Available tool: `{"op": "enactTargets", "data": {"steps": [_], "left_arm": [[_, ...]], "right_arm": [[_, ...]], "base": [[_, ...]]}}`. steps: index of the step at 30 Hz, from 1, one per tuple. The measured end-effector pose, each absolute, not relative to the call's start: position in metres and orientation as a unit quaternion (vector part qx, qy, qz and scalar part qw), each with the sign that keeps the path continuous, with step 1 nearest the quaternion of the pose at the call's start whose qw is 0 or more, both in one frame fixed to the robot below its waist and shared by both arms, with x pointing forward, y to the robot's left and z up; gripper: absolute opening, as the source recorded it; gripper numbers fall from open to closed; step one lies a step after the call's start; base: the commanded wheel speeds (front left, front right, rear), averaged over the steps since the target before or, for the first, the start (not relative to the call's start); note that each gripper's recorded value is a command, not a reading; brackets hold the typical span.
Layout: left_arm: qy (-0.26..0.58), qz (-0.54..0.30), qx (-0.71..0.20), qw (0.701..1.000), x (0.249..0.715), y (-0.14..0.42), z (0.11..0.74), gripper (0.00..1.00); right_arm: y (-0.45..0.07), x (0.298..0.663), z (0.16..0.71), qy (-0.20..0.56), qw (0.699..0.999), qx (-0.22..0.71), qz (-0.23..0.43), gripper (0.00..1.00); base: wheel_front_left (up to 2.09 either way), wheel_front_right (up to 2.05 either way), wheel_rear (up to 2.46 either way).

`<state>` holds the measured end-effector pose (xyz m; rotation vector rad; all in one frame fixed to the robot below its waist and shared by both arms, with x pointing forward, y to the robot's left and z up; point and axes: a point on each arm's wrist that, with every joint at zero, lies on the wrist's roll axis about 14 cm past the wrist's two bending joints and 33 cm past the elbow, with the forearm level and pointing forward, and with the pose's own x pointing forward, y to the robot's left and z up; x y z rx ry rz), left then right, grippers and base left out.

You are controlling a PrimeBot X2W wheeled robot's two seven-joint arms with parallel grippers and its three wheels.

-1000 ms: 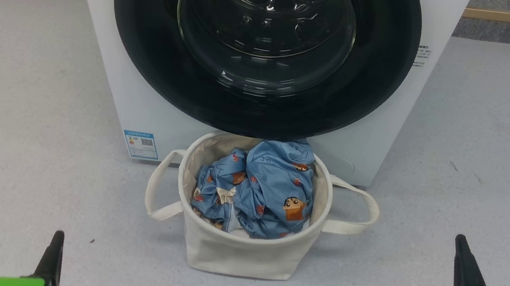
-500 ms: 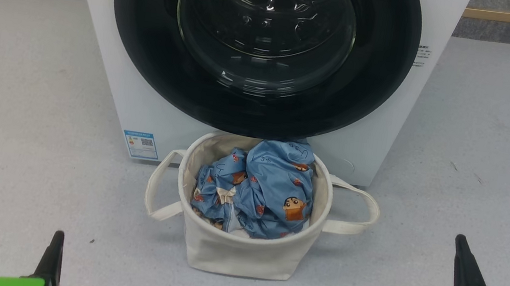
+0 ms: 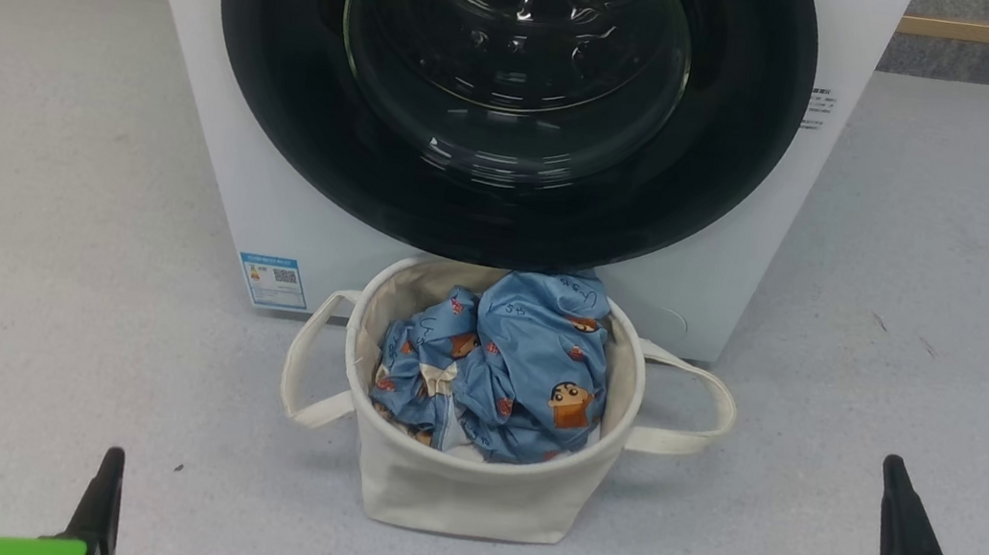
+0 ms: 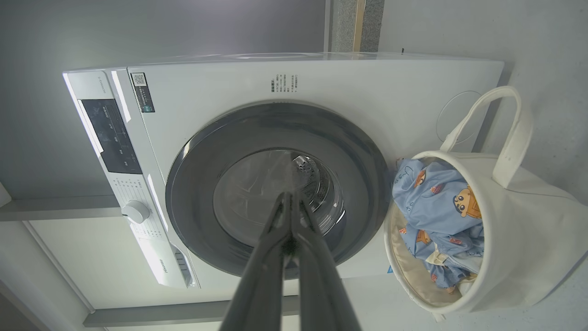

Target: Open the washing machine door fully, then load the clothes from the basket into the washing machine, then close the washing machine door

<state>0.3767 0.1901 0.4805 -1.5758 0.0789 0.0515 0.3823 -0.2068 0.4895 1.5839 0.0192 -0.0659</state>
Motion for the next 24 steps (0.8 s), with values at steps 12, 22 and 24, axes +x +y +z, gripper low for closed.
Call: {"op": "enactTargets", "data": {"steps": [12, 22, 24], "left_arm": [[0.035, 0.023, -0.709, 0.704, 0.3767, 0.1901, 0.4805, 0.0], [0.035, 0.023, -0.709, 0.704, 0.3767, 0.1901, 0.4805, 0.0], [0.035, 0.023, -0.709, 0.704, 0.3767, 0.1901, 0.4805, 0.0]], "right_arm": [[-0.2069, 0.3823, 0.4895, 0.008, 0.702, 0.712, -0.03, 0.0], [-0.2069, 0.3823, 0.4895, 0.008, 0.702, 0.712, -0.03, 0.0], [-0.2069, 0.3823, 0.4895, 0.008, 0.702, 0.712, -0.03, 0.0]], "base": [[0.0, 0.0, 0.0], [0.0, 0.0, 0.0], [0.0, 0.0, 0.0]]}}
